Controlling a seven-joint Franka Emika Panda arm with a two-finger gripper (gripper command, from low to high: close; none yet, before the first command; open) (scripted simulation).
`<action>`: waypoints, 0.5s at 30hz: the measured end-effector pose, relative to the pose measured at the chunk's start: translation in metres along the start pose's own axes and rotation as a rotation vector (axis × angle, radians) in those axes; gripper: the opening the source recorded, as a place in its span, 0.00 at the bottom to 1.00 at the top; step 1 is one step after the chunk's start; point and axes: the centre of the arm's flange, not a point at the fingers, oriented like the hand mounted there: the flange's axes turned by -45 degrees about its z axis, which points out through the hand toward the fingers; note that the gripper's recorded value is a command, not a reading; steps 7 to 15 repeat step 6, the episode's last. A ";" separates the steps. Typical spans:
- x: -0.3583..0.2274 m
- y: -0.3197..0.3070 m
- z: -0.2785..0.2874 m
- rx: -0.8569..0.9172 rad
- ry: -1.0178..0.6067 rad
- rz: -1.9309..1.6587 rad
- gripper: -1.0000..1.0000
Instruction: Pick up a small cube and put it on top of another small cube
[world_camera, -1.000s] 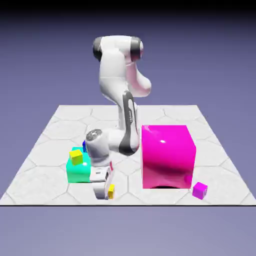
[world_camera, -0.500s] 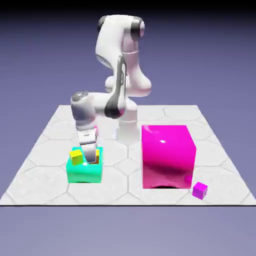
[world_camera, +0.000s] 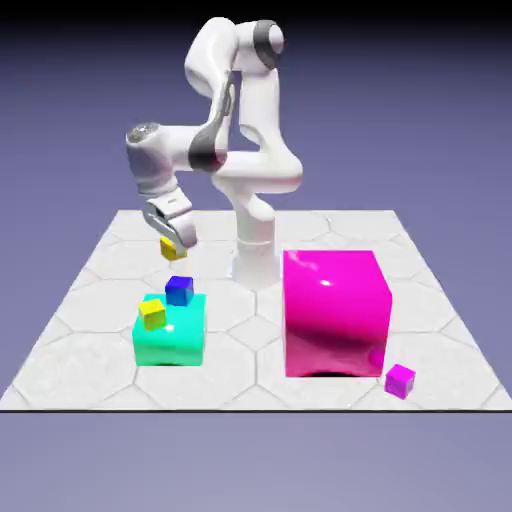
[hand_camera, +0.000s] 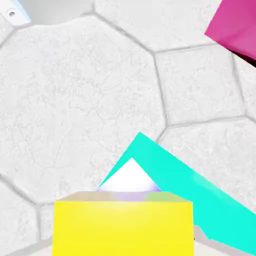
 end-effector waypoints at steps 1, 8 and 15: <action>-0.001 0.000 0.013 0.000 0.000 0.000 0.00; -0.001 -0.001 0.044 -0.001 -0.001 0.002 1.00; -0.001 -0.001 0.044 -0.001 -0.001 0.002 1.00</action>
